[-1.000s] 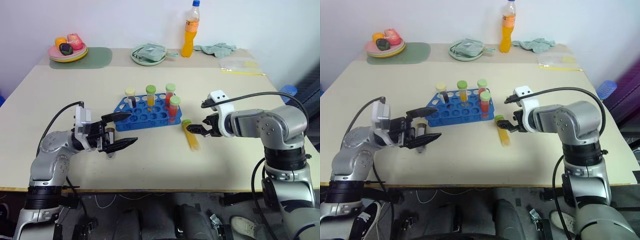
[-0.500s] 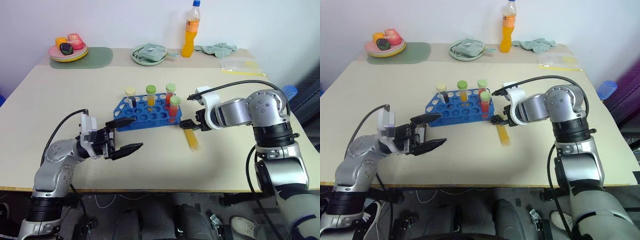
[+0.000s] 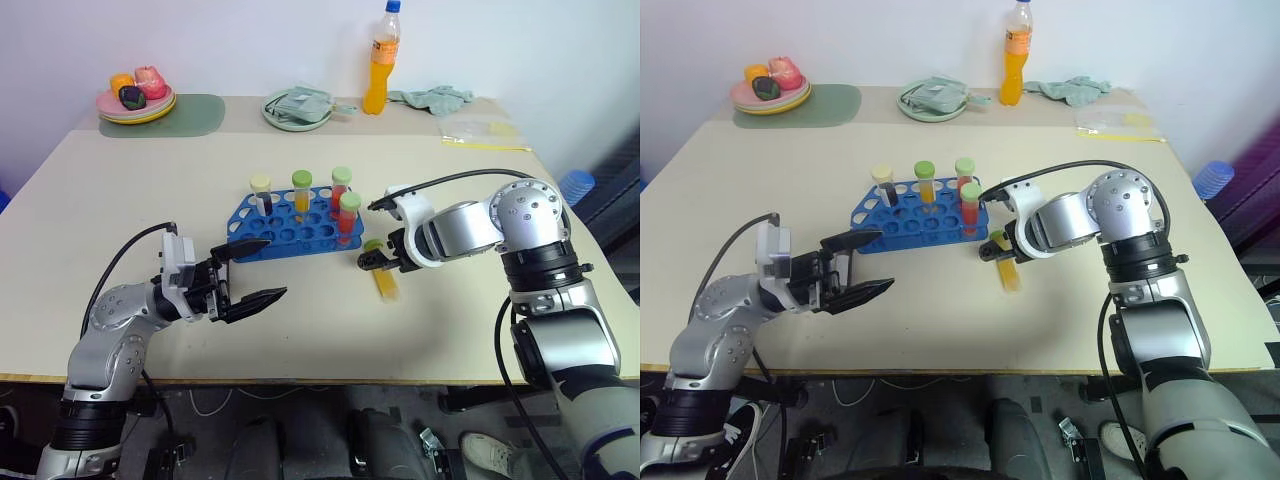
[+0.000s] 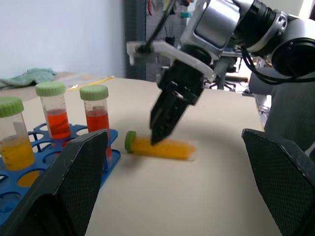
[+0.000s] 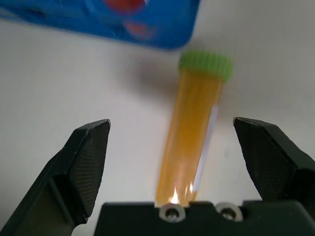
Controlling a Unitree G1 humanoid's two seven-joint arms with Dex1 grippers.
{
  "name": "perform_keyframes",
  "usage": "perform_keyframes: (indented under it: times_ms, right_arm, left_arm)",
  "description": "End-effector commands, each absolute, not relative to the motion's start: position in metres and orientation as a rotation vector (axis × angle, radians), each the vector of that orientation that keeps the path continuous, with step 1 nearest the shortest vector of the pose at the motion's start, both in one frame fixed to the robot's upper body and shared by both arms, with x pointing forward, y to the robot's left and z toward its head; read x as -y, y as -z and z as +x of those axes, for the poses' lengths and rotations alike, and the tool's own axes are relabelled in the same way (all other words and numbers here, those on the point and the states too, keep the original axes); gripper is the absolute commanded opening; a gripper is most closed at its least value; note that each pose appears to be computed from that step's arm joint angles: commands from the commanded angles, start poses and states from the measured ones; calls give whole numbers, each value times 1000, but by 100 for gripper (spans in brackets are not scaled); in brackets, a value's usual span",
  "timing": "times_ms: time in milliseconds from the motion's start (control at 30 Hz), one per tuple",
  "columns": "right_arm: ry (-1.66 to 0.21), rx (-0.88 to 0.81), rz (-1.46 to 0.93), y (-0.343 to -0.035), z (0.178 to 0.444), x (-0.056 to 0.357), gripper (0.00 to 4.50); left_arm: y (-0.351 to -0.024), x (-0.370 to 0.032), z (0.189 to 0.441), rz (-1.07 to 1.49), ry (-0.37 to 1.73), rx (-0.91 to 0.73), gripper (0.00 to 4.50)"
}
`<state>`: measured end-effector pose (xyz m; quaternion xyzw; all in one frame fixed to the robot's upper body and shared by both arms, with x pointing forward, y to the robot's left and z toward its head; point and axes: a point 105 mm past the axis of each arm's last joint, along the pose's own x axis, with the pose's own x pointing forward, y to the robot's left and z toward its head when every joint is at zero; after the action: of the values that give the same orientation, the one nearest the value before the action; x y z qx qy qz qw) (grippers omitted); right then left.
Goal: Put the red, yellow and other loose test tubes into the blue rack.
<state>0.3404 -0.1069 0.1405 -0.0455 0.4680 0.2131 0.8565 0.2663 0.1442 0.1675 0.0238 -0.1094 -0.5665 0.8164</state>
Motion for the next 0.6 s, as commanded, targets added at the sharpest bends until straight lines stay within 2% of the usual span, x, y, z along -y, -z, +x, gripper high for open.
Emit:
perform_keyframes:
  times_ms: [33,600]
  right_arm:
    - [-465,-972,-93,-147,340,106,443]
    - [-295,-991,-115,-132,353,122,443]
  left_arm:
    - [-176,-137,262,56,1239,268,450]
    - [-174,-138,261,63,1217,282,450]
